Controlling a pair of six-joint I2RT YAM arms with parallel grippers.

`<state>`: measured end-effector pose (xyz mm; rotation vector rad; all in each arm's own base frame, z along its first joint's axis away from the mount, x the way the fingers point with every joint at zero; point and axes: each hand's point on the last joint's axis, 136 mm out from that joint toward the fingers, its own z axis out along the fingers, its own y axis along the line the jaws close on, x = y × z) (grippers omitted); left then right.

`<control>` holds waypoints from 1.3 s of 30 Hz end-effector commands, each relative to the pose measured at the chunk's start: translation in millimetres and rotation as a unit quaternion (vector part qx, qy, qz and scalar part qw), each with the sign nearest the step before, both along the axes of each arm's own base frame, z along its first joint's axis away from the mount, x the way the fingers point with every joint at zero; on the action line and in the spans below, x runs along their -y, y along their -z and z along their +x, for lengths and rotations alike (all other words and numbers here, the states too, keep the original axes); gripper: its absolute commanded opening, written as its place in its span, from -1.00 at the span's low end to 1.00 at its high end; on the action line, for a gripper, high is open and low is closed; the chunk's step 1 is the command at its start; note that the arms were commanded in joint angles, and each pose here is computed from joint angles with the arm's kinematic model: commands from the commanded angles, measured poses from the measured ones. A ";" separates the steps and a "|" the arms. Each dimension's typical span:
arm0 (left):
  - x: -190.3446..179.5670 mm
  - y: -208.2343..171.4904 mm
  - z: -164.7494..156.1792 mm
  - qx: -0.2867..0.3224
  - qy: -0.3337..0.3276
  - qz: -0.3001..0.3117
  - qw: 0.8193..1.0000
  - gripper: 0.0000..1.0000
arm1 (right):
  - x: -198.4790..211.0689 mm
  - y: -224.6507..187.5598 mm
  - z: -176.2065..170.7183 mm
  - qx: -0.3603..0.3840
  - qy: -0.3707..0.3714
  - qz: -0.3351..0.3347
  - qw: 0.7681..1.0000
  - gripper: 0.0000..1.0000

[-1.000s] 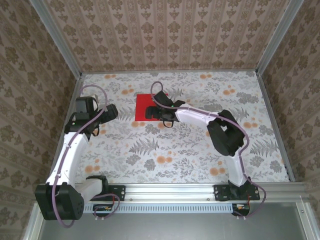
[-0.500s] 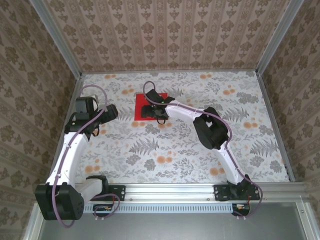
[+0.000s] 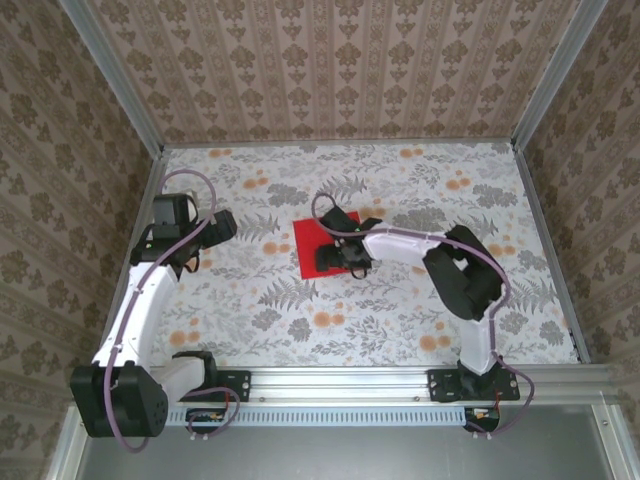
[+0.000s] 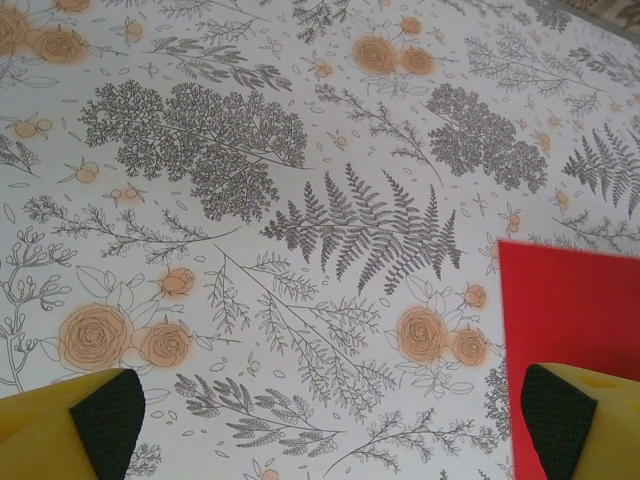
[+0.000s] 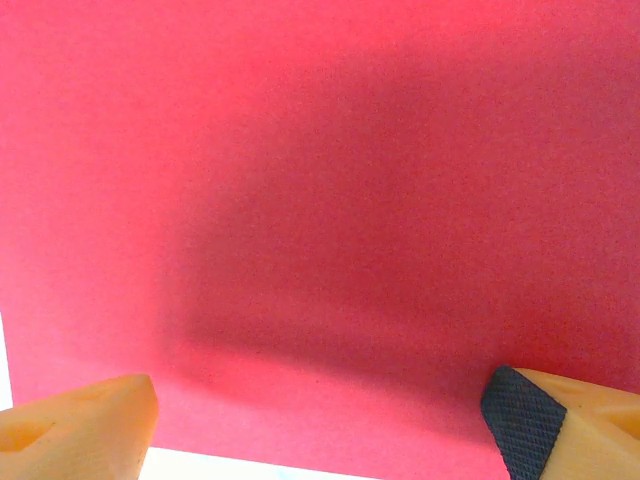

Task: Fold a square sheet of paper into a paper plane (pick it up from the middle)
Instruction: Move the square sheet of paper to the center of the table.

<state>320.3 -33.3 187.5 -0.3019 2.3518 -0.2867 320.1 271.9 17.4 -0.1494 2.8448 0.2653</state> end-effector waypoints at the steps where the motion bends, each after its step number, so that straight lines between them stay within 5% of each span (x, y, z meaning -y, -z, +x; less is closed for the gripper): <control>1: 0.7 2.3 -2.7 -0.009 0.006 0.006 1.000 1.00 | 65.0 47.8 -108.1 -0.175 -0.021 -0.100 0.979 0.80; 5: 0.8 3.3 -2.1 -0.011 0.006 0.006 1.000 1.00 | 83.1 24.5 -121.0 -0.166 -0.017 -0.115 0.979 0.80; 12: 0.4 4.5 -2.7 -0.017 0.006 0.007 1.000 1.00 | 47.6 -35.4 -60.7 -0.065 -0.021 -0.082 0.994 0.98; 16: -0.3 6.2 -4.5 -0.023 0.004 0.009 1.000 1.00 | 47.8 -27.0 -42.8 -0.069 -0.031 -0.138 0.987 1.00; 39: 2.3 12.4 -3.0 -0.033 0.010 0.005 0.999 1.00 | 53.2 38.3 -57.6 -0.155 -0.069 -0.153 0.974 0.99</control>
